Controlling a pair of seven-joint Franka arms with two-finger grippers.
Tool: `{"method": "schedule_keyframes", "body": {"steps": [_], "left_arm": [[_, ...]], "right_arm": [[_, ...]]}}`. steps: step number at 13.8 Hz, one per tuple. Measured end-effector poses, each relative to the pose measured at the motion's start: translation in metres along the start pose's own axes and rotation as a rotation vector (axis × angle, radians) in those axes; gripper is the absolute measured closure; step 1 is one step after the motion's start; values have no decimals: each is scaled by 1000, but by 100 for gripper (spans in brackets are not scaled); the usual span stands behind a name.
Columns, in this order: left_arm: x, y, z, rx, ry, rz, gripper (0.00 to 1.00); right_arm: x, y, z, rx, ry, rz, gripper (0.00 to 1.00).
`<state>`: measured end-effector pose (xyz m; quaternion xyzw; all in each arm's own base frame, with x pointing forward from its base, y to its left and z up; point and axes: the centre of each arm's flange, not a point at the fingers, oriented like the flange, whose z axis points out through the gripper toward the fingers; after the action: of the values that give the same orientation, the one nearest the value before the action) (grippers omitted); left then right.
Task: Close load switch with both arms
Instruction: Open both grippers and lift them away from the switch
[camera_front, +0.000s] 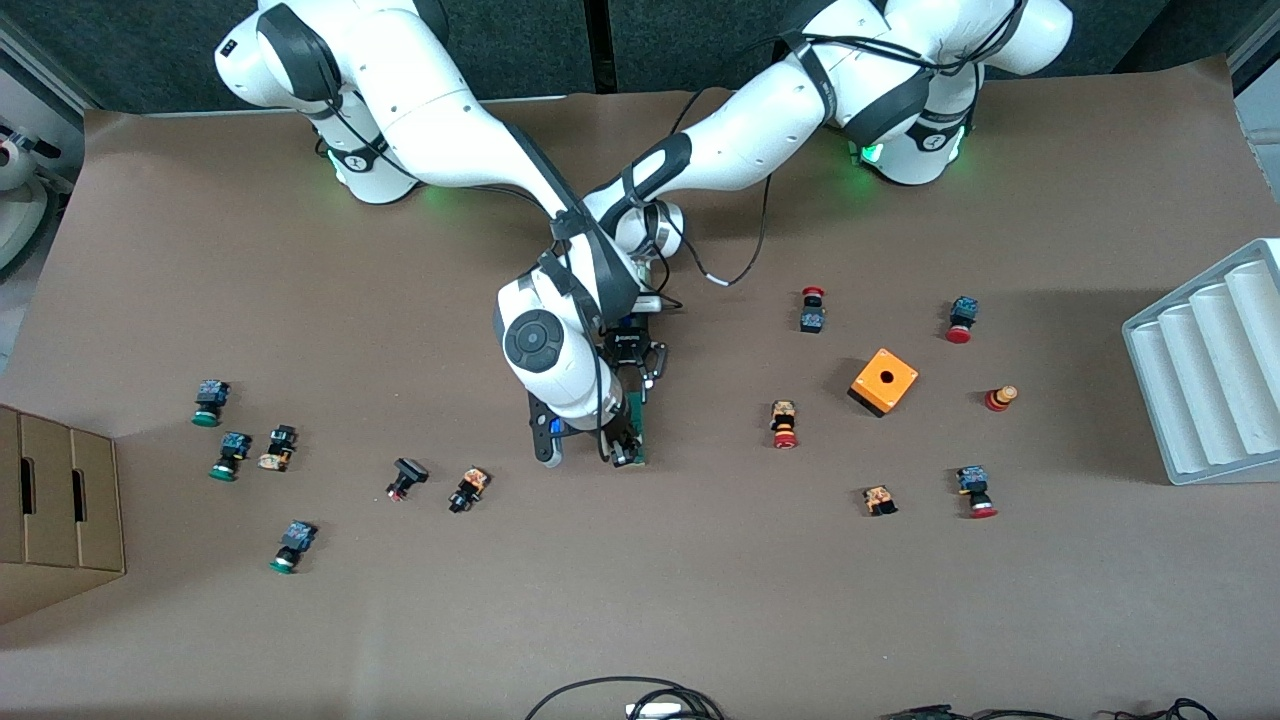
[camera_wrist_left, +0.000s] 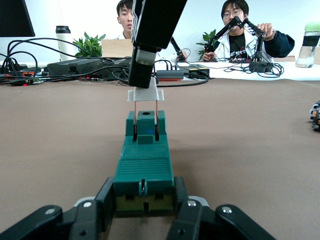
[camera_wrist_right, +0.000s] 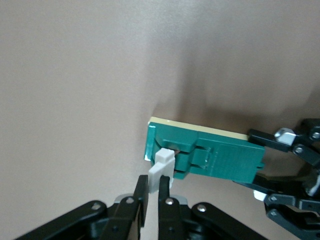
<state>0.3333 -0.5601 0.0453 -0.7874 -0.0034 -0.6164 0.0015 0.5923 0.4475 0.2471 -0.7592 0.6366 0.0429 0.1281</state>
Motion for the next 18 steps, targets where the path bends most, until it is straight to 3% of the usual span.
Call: {"method": "schedule_keyframes", "body": {"steps": [3, 10, 11, 13, 16, 18], "left_arm": [[0, 0, 0, 0, 0, 0, 47], [0, 0, 0, 0, 0, 0, 48], [0, 0, 0, 0, 0, 0, 48], [0, 0, 0, 0, 0, -1, 44], [0, 0, 1, 0, 0, -1, 13], [1, 0, 1, -1, -1, -2, 0]], "right_arm": [[13, -11, 16, 44, 12, 0, 85], [21, -19, 28, 66, 23, 2, 84], [26, -25, 24, 76, 20, 12, 80], [37, -40, 2, 88, 8, 29, 61], [49, -58, -55, 68, -26, -69, 32], [67, -64, -102, 29, -50, -203, 12]]}}
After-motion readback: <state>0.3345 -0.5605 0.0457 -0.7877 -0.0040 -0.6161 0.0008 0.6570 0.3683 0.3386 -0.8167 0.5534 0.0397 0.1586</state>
